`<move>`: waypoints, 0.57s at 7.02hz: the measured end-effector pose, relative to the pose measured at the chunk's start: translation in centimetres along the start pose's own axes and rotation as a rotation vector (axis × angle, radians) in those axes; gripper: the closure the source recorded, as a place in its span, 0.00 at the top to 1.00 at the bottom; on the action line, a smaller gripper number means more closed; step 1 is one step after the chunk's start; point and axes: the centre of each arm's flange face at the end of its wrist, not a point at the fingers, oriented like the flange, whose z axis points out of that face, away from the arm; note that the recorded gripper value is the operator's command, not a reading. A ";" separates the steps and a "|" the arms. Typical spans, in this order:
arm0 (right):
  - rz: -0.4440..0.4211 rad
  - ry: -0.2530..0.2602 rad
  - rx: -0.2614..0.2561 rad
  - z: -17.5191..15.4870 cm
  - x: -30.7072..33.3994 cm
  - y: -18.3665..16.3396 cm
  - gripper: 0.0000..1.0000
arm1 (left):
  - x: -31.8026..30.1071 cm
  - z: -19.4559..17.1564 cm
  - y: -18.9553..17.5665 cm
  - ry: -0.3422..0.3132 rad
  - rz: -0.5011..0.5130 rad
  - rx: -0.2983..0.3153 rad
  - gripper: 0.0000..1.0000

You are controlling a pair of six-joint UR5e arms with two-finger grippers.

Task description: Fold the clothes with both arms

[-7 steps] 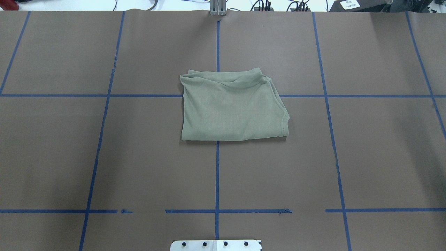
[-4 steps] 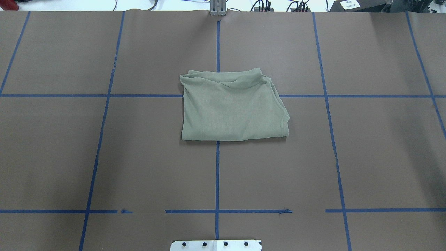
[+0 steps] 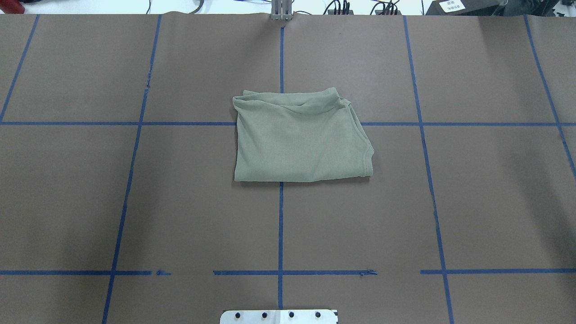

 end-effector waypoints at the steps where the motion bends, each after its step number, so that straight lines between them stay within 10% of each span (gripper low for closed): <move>1: 0.004 -0.001 0.000 0.1 0.1 0.0 1.00 | 0.1 -0.1 -0.2 0.000 0.004 0.002 1.00; 4: 0.011 0.000 -0.002 0.2 0.3 0.1 1.00 | 0.1 -0.1 0.0 0.003 0.005 0.001 1.00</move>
